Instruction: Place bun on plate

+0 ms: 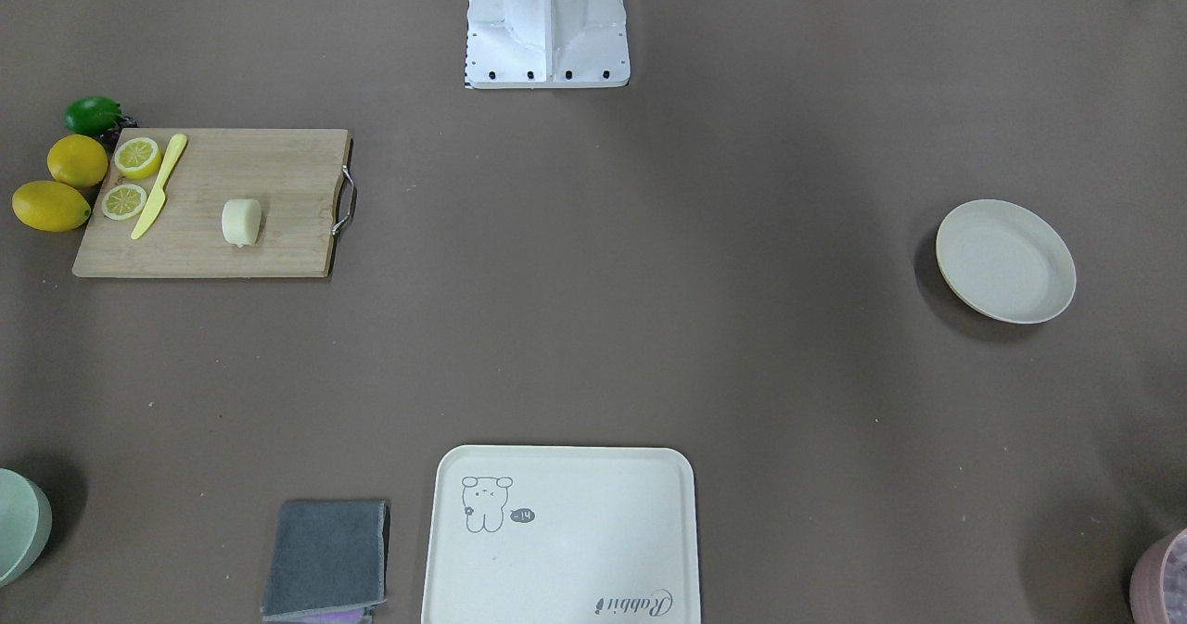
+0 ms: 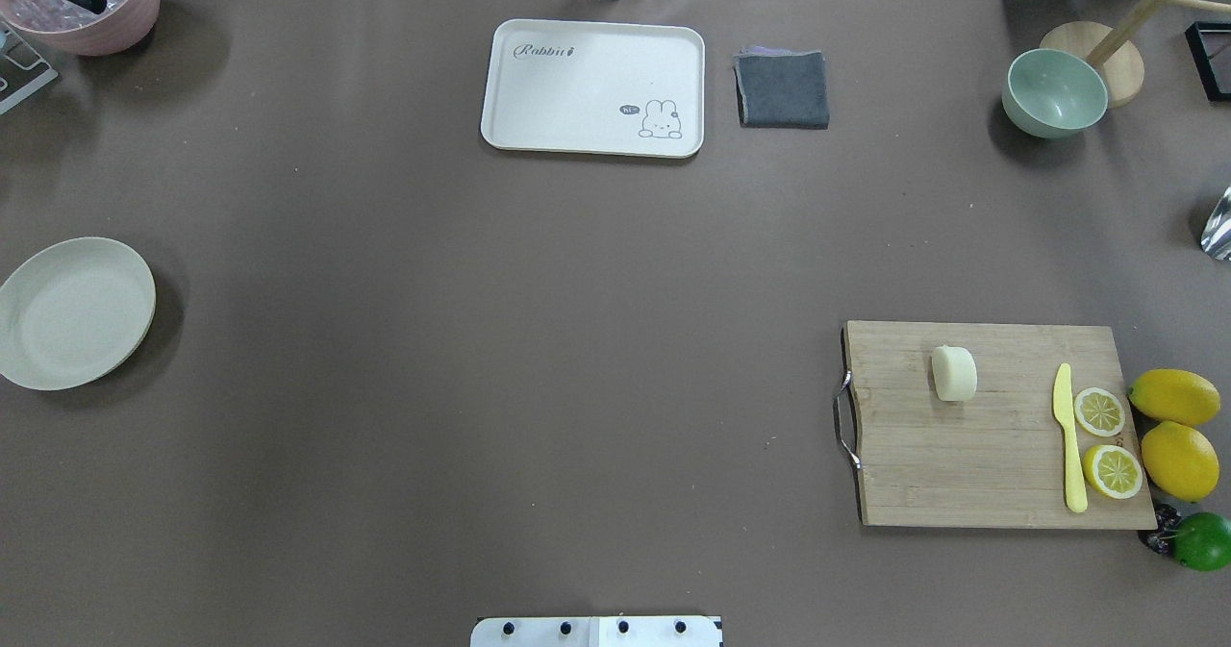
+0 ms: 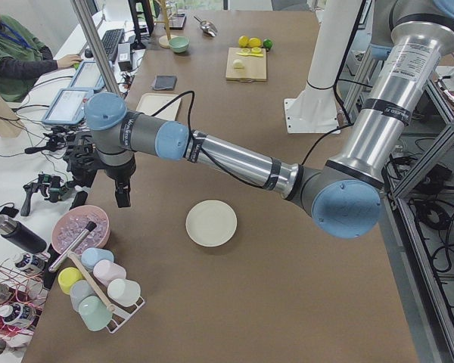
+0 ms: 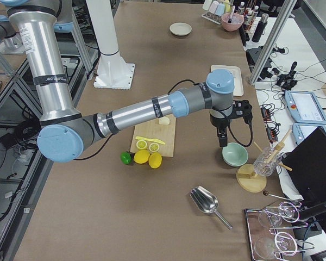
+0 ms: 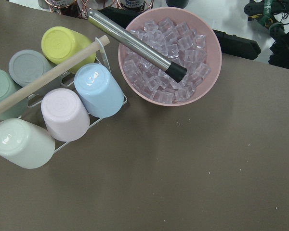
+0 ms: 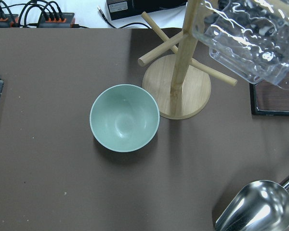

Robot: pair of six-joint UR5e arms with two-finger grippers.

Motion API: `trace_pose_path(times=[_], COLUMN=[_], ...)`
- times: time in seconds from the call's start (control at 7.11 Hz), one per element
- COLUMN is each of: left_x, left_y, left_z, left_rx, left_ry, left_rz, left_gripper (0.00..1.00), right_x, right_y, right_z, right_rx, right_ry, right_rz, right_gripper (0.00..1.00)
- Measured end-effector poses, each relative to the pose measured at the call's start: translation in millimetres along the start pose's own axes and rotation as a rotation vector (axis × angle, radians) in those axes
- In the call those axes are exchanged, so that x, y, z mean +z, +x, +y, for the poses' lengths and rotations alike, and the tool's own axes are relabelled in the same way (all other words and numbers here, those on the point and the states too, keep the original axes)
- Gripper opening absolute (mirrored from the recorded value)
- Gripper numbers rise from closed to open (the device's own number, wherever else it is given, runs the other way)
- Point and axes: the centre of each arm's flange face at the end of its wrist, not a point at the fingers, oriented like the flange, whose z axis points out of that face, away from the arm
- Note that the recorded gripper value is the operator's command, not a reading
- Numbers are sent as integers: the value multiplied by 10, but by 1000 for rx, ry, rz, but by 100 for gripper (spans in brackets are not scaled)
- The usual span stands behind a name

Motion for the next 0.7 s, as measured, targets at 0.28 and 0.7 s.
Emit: trace_pose_path(times=[0.28,0.7], left_x=[-39,-124], left_y=[31,154], left_z=[0,-19], left_rx=[5,36], left_ry=[7,30], left_rz=[4,12], left_gripper=[98,98], right_x=[-11,-17], right_y=[-26,-61], right_z=[5,-1], right_rx=[0,1], right_ry=[-1,-1], right_rz=[-13,-31], right_gripper=[100,100])
